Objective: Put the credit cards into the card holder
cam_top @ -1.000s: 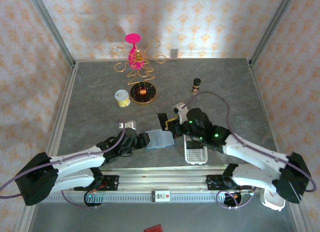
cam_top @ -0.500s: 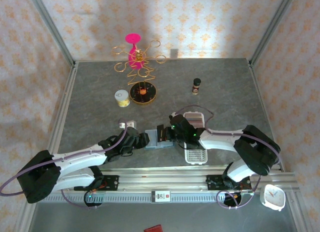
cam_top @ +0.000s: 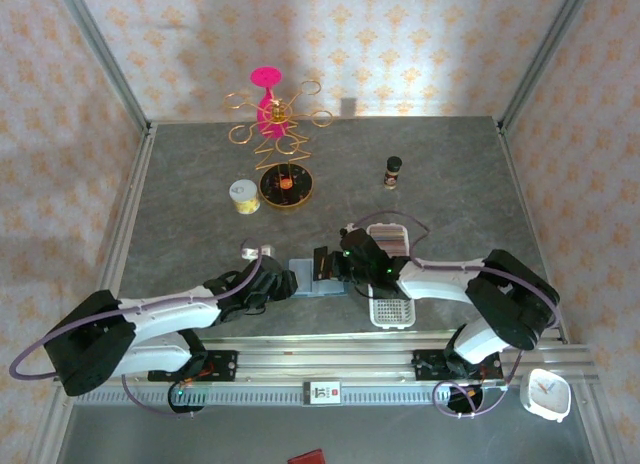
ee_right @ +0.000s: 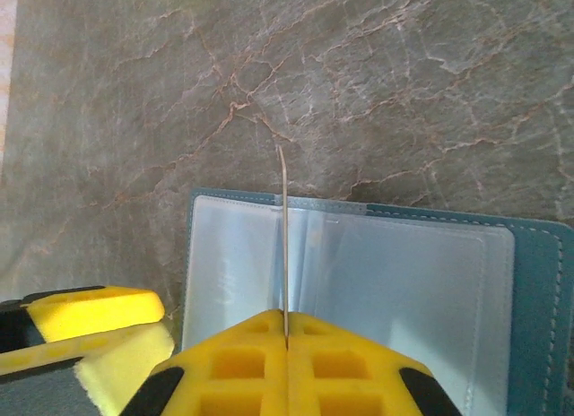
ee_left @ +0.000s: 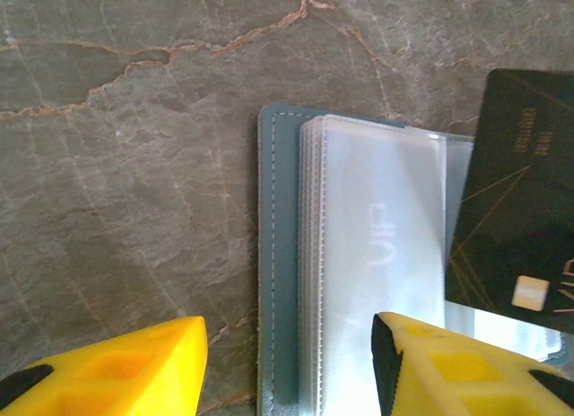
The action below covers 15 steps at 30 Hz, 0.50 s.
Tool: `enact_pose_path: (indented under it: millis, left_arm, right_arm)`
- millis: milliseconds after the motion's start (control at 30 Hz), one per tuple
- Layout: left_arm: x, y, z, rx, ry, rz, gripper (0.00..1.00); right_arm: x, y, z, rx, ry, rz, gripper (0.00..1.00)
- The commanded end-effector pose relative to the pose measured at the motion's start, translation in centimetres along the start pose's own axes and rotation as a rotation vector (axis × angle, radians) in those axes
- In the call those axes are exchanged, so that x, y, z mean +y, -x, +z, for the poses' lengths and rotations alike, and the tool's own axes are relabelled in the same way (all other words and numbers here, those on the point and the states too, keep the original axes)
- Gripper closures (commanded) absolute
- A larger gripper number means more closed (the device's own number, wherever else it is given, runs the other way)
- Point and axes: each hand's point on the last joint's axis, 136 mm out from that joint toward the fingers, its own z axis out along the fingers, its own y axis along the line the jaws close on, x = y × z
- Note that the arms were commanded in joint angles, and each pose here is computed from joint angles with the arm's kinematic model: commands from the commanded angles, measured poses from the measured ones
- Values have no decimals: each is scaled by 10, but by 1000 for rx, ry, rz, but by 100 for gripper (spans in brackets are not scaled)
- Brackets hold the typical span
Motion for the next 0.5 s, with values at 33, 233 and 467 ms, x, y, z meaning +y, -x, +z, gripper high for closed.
enact_pose_path:
  millis: [33, 233, 467]
  left_arm:
    - [-7, 10, -1, -34, 16, 58, 47]
    - [-10, 12, 1, -31, 20, 85, 47]
    - [-4, 5, 9, 1, 49, 102, 51]
  right_arm:
    - [0, 7, -8, -57, 23, 75, 100]
    - [1, 8, -7, -66, 35, 99, 100]
    - [3, 7, -6, -72, 63, 128, 100]
